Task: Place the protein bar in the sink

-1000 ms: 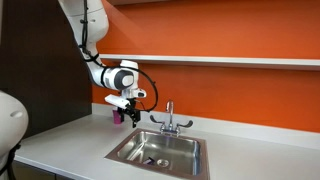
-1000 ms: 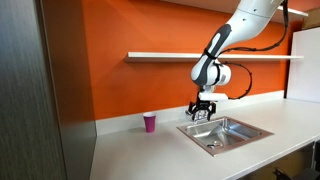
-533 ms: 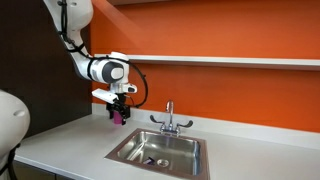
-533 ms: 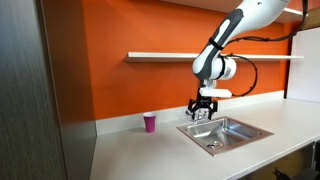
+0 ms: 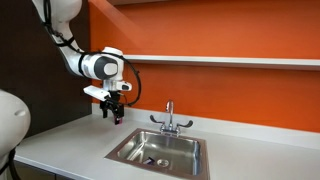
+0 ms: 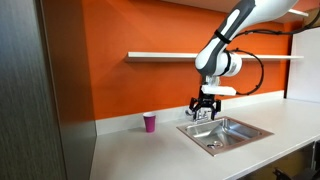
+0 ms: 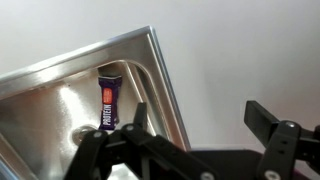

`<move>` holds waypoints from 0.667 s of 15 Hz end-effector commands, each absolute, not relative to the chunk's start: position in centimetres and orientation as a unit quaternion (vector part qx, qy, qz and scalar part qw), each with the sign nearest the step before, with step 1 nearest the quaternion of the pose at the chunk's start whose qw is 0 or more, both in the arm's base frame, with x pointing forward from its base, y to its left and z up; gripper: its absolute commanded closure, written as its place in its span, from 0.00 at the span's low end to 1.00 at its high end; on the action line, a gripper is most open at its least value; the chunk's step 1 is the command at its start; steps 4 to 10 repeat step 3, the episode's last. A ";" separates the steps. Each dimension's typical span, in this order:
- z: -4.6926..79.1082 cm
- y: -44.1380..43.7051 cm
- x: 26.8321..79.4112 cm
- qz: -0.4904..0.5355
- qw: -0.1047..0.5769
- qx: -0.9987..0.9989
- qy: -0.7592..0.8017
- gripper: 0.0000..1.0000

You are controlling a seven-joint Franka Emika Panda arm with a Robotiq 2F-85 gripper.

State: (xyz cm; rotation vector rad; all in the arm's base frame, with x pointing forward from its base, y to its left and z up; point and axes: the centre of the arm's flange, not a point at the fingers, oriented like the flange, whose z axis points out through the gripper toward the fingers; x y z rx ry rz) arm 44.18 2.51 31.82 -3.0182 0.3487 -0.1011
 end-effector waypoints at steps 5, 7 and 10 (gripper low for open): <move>31.5 2.5 44.2 -0.030 0.050 -0.992 0.115 0.00; 31.5 2.5 44.2 -0.030 0.050 -0.992 0.115 0.00; 31.5 2.5 44.2 -0.030 0.050 -0.992 0.115 0.00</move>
